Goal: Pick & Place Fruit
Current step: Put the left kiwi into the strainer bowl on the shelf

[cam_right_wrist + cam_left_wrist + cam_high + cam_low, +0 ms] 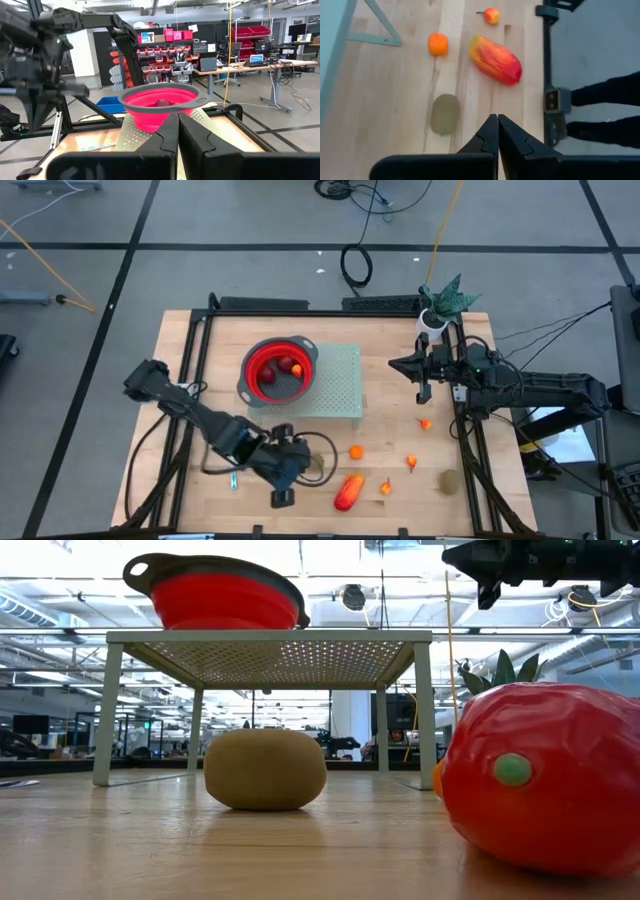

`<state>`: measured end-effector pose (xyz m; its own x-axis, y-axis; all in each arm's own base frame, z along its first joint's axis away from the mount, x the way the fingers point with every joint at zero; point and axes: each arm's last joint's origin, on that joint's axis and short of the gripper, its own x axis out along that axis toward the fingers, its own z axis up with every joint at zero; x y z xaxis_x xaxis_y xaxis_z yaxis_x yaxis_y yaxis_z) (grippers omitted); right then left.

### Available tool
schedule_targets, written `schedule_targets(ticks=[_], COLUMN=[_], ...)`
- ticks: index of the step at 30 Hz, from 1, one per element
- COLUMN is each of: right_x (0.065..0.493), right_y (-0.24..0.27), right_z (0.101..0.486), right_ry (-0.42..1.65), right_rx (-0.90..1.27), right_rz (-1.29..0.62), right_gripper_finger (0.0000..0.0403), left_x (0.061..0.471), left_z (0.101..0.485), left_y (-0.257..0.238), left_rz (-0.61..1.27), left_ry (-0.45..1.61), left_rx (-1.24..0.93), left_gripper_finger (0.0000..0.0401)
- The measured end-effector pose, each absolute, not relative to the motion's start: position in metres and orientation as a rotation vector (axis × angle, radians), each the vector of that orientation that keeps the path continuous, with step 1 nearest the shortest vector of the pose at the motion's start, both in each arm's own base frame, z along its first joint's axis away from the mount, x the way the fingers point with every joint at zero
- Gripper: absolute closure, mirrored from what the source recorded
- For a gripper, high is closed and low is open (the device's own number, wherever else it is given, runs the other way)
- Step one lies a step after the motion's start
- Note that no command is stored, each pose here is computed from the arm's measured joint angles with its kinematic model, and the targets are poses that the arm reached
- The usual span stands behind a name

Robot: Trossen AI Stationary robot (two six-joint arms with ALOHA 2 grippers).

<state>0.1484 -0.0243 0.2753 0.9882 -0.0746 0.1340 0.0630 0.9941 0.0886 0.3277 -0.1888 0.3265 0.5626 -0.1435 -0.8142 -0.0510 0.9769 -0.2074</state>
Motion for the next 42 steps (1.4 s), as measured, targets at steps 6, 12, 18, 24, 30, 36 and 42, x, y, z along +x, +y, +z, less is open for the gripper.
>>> schedule_targets(ticks=[6, 12, 18, 24, 30, 36, 42], right_x=[0.148, 0.148, 0.148, 0.148, 0.148, 0.148, 0.148], right_y=[-0.024, -0.024, -0.024, -0.024, -0.024, -0.024, -0.024], right_z=[0.275, 0.275, 0.275, 0.275, 0.274, 0.274, 0.274], right_ry=[-0.138, -0.138, -0.138, -0.137, -0.130, -0.130, -0.130], right_rx=[0.084, 0.084, 0.084, 0.084, 0.085, 0.085, 0.085], right_rz=[-0.069, -0.069, -0.069, -0.069, -0.069, -0.069, -0.069], right_gripper_finger=[0.0403, 0.0403, 0.0403, 0.0403, 0.0403, 0.0403, 0.0403], left_x=[0.353, 0.365, 0.372, 0.376, 0.376, 0.377, 0.378], left_z=[0.293, 0.264, 0.241, 0.230, 0.229, 0.229, 0.230], left_y=[-0.191, -0.198, -0.202, -0.202, -0.200, -0.198, -0.197], left_rz=[0.031, 0.133, 0.193, 0.210, 0.234, 0.250, 0.290], left_ry=[1.033, 1.097, 1.142, 1.160, 1.135, 1.125, 1.099], left_rx=[-0.338, -0.432, -0.458, -0.444, -0.393, -0.387, -0.393], left_gripper_finger=[0.0395, 0.0396, 0.0399, 0.0383, 0.0369, 0.0322, 0.0236])
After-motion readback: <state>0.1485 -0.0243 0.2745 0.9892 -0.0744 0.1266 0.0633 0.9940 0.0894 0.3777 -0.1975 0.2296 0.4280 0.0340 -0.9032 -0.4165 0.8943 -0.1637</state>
